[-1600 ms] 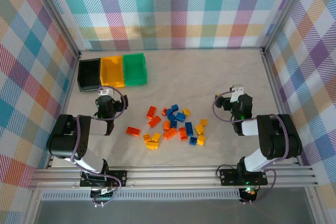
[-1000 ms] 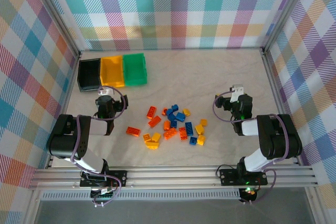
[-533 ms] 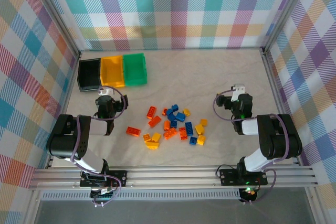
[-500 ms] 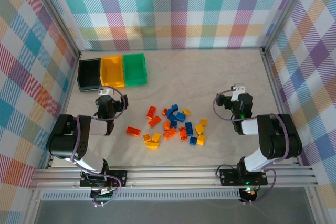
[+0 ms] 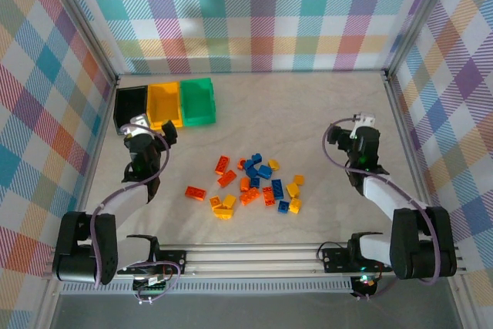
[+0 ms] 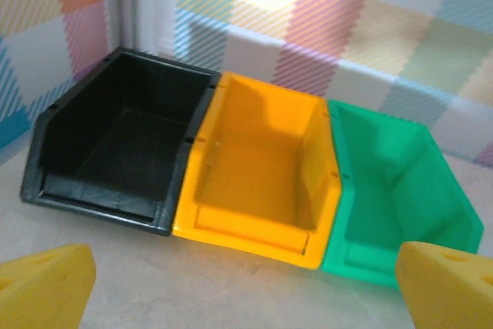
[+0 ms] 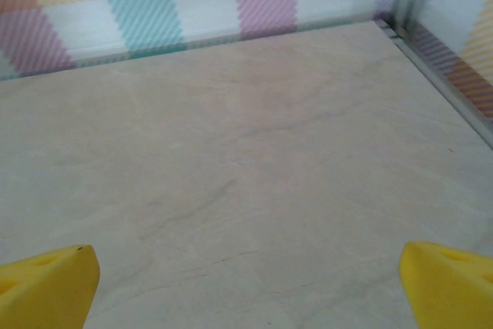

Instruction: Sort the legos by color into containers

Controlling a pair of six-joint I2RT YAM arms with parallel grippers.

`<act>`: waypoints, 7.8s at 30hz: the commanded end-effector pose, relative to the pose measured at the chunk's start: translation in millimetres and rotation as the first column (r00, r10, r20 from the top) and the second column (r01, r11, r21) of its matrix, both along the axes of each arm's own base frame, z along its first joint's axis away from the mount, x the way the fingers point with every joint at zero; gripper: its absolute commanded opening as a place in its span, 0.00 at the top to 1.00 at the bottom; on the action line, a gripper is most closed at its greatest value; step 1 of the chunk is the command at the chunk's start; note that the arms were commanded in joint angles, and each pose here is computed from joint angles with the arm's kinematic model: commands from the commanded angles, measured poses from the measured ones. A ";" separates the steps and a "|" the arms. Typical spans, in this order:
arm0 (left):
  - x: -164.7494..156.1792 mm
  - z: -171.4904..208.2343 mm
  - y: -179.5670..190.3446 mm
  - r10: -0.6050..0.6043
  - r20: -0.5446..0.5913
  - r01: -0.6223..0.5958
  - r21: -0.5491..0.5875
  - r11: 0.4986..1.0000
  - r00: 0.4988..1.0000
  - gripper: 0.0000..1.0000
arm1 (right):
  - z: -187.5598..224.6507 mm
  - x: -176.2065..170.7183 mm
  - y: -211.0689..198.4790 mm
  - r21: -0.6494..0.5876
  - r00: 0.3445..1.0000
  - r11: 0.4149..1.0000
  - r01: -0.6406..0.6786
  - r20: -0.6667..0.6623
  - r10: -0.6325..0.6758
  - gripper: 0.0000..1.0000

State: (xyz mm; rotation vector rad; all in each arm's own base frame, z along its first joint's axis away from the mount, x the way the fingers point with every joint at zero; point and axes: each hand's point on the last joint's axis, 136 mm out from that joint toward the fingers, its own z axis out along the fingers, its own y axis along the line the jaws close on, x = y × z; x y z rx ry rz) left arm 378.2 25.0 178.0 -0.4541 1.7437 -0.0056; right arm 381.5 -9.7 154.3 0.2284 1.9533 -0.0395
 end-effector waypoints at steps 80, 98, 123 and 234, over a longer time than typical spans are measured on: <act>94.3 -78.5 -290.5 -0.248 -0.682 0.257 -0.091 0.962 0.688 1.00 | -42.8 -2.9 55.3 0.494 0.916 0.869 0.037 -0.365 0.169 0.00; 94.1 -78.4 -345.5 -0.261 -0.703 0.330 -0.041 0.943 0.661 1.00 | -40.0 -2.8 53.2 0.479 0.919 0.877 0.031 -0.359 0.164 0.00; 70.9 -66.8 -372.5 -0.308 -0.664 0.355 -0.068 0.932 0.681 0.49 | -45.0 -3.2 54.7 0.489 0.915 0.872 0.036 -0.366 0.168 0.00; -123.3 -94.6 -161.7 -0.321 -0.709 0.024 -0.394 0.919 0.628 0.03 | -11.7 2.6 228.0 0.328 0.761 0.898 -0.293 -0.489 0.427 0.22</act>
